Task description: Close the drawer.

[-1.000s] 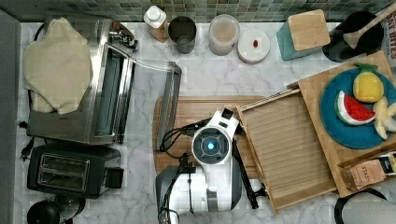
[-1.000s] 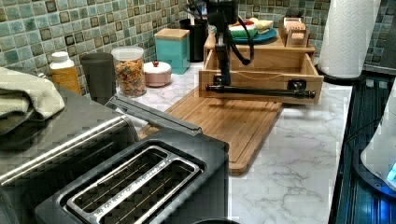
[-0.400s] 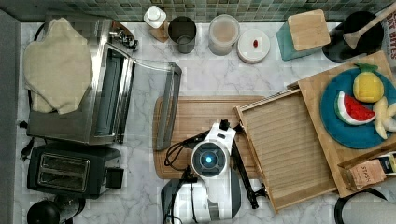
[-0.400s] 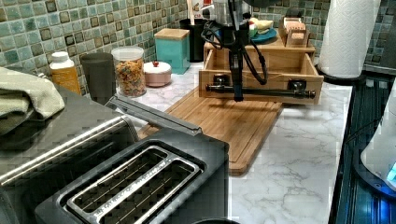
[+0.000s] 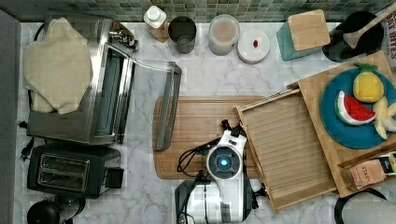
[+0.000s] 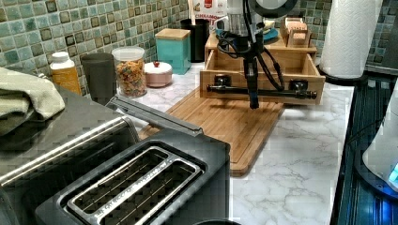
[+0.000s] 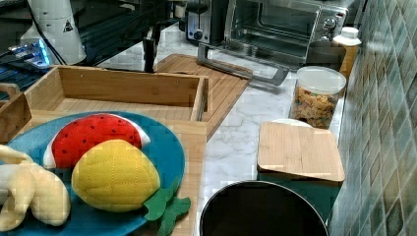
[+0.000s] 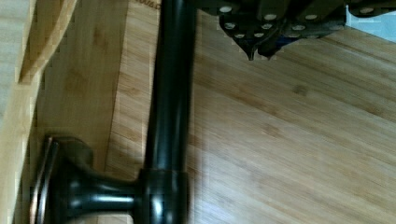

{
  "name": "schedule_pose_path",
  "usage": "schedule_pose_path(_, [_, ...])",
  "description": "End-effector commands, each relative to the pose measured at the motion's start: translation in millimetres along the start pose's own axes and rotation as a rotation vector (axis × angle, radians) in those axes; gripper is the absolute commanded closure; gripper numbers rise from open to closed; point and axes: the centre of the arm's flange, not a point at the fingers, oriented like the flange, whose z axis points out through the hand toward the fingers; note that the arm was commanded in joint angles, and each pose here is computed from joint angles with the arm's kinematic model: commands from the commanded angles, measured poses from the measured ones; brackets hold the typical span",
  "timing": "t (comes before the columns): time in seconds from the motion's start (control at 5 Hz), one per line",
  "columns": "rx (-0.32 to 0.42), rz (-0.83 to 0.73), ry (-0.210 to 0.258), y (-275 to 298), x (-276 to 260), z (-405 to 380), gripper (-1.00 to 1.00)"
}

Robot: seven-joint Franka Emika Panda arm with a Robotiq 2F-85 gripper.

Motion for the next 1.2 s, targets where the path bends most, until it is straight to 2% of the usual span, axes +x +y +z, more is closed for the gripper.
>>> schedule_pose_path(0.2, [-0.018, 0.017, 0.100, 89.5, -20.2, -30.2, 1.00])
schedule_pose_path(0.4, [0.003, 0.023, 0.104, 127.0, -22.5, -39.2, 1.00])
schedule_pose_path(0.6, [0.001, 0.087, 0.195, 183.1, -27.7, -38.8, 1.00])
schedule_pose_path(1.0, [-0.097, 0.080, 0.207, 276.7, -47.9, -65.4, 1.00])
schedule_pose_path(1.2, [-0.152, 0.098, 0.251, 295.4, -68.1, -78.1, 1.00])
